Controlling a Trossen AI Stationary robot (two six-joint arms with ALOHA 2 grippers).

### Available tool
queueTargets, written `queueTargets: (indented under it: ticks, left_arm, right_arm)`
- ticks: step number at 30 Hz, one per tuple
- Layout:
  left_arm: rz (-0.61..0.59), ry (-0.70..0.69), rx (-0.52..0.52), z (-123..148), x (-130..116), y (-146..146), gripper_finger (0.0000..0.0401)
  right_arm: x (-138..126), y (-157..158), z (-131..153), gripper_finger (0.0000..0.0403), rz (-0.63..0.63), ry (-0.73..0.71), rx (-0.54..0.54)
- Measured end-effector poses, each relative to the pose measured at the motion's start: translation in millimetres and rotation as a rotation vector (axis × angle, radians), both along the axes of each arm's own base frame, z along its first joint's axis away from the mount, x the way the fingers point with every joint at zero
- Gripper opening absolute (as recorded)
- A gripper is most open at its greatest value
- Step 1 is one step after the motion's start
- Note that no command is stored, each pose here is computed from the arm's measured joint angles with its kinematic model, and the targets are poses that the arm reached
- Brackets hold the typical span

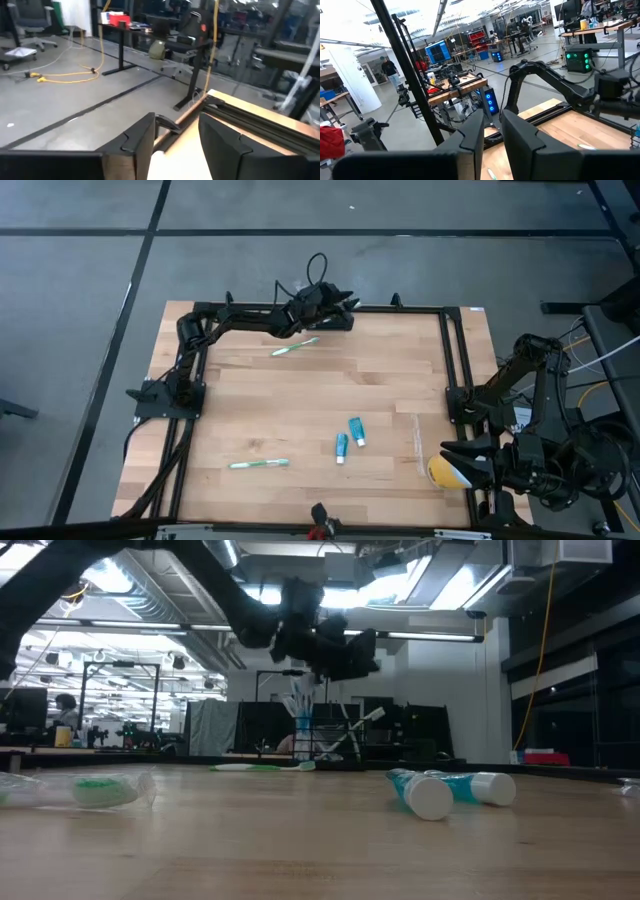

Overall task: Pick & Place toothbrushing station
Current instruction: Put the green toothbrush into the wire organizer

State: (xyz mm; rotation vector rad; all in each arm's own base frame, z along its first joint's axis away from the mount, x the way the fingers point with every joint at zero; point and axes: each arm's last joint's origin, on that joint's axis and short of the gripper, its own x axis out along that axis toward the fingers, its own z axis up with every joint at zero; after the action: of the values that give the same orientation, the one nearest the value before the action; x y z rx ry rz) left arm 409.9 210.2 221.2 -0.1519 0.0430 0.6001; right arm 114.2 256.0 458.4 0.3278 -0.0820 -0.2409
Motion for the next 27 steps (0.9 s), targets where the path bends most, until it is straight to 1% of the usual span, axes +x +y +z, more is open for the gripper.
queueTargets:
  ticks: [4, 7, 10, 11, 13, 15, 16, 19, 21, 23, 25, 27]
  left_arm:
    - [-0.059, 0.110, 0.088, 34, -6, -26, 0.0152]
    - [-0.118, 0.192, 0.137, 64, -17, -53, 0.0146]
    - [-0.161, 0.263, 0.146, 93, -34, -82, 0.0141]
    - [-0.154, 0.310, 0.140, 99, -42, -91, 0.0139]
    - [-0.104, 0.461, 0.110, 103, -58, -108, 0.0135]
    - [-0.044, 0.636, 0.054, 96, -74, -120, 0.0131]
    - [-0.012, 0.697, 0.008, 91, -80, -123, 0.0130]
    - [0.047, 0.806, -0.159, 66, -91, -125, 0.0125]
    - [0.070, 0.839, -0.221, 41, -92, -125, 0.0122]
    - [0.076, 0.878, -0.238, 12, -92, -125, 0.0118]
    - [0.066, 0.872, -0.234, -8, -88, -125, 0.0114]
    - [0.062, 0.901, -0.240, -28, -85, -124, 0.0110]
  right_arm:
    - [-1, 0, 0, 0.0070, 0.002, 0.003, -0.005]
    - [-2, 1, 0, 0.0070, -0.001, 0.008, -0.018]
    - [-2, 1, 0, 0.0070, -0.001, 0.013, -0.035]
    - [-2, 1, 0, 0.0070, -0.001, 0.014, -0.041]
    - [-2, 1, 0, 0.0070, 0.004, 0.013, -0.052]
    - [-1, 1, 0, 0.0070, 0.027, 0.000, -0.061]
    - [-1, 2, 1, 0.0070, 0.035, -0.004, -0.067]
    - [-1, 2, 1, 0.0070, 0.042, -0.004, -0.090]
    - [-1, 2, 1, 0.0070, 0.053, -0.008, -0.111]
    - [-1, 2, 1, 0.0070, 0.058, -0.011, -0.115]
    - [-1, 2, 1, 0.0070, 0.063, -0.014, -0.116]
    - [-1, 3, 1, 0.0070, 0.068, -0.019, -0.108]
